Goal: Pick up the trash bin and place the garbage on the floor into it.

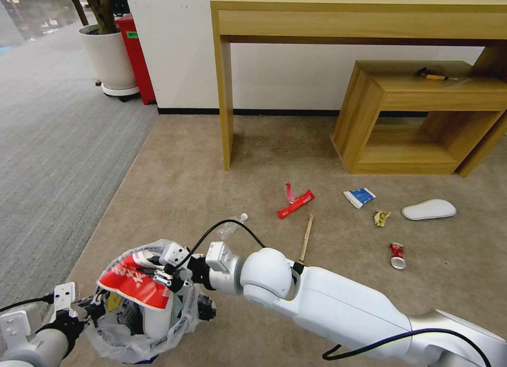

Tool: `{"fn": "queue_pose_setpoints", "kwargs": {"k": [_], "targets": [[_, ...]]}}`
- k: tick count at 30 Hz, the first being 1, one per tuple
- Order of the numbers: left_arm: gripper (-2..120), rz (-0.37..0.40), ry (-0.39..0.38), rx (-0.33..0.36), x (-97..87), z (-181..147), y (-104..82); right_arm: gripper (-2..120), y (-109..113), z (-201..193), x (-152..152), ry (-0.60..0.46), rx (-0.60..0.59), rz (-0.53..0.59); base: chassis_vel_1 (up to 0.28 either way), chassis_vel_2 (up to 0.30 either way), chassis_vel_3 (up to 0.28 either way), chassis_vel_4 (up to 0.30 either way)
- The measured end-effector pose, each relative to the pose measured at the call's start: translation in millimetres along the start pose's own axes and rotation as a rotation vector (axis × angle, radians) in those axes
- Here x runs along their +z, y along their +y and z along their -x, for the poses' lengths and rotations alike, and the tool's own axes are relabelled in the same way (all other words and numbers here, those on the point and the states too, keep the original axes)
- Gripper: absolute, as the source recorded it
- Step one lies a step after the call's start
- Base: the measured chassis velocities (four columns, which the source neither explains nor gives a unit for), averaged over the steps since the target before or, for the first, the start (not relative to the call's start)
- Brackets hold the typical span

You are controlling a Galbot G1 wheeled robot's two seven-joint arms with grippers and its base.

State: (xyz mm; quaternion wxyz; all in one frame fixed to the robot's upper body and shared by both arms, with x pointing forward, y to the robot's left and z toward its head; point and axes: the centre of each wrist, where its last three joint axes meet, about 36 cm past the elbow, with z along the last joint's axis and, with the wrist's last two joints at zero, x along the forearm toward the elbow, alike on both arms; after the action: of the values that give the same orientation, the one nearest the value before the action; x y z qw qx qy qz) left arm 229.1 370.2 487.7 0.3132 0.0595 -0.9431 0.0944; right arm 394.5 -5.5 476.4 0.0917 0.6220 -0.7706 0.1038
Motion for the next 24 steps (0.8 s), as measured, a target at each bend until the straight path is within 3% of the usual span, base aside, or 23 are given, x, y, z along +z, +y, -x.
{"fn": "queue_pose_setpoints", "kwargs": {"k": [1,2,7,10,11,14,15,18,24], "targets": [[1,0.000,-0.002,0.001,-0.4,0,-0.2,41,1,0,1,0.000,0.005,0.006,0.000,0.000,0.000,0.000],[1,-0.001,-0.001,-0.001,-0.1,0,-0.1,54,2,0,2,-0.008,0.031,0.024,0.000,0.000,0.000,0.000],[1,-0.006,0.001,-0.005,1.3,-1,0.7,70,-6,-6,-3,-0.051,0.123,0.067,0.000,0.000,0.000,0.000],[1,-0.010,0.002,-0.007,1.9,-2,2.0,84,-23,-18,-7,-0.096,0.274,0.123,0.000,0.000,0.000,0.000],[1,-0.010,0.002,-0.007,1.9,-2,2.0,84,-23,-18,-7,-0.096,0.274,0.123,0.000,0.000,0.000,0.000],[1,-0.016,0.005,-0.010,3.3,-2,4.8,97,-50,-50,9,-0.111,0.468,0.174,0.000,0.000,0.000,0.000],[1,-0.016,0.005,-0.010,3.3,-2,4.8,97,-50,-50,9,-0.111,0.468,0.174,0.000,0.000,0.000,0.000],[1,-0.024,0.008,-0.011,5.2,-2,7.9,100,-67,-103,56,-0.065,0.665,0.205,0.000,0.000,0.000,0.000],[1,-0.025,0.008,-0.005,5.3,-2,8.9,100,-65,-155,101,-0.034,0.820,0.253,0.000,0.000,0.000,0.000]]}}
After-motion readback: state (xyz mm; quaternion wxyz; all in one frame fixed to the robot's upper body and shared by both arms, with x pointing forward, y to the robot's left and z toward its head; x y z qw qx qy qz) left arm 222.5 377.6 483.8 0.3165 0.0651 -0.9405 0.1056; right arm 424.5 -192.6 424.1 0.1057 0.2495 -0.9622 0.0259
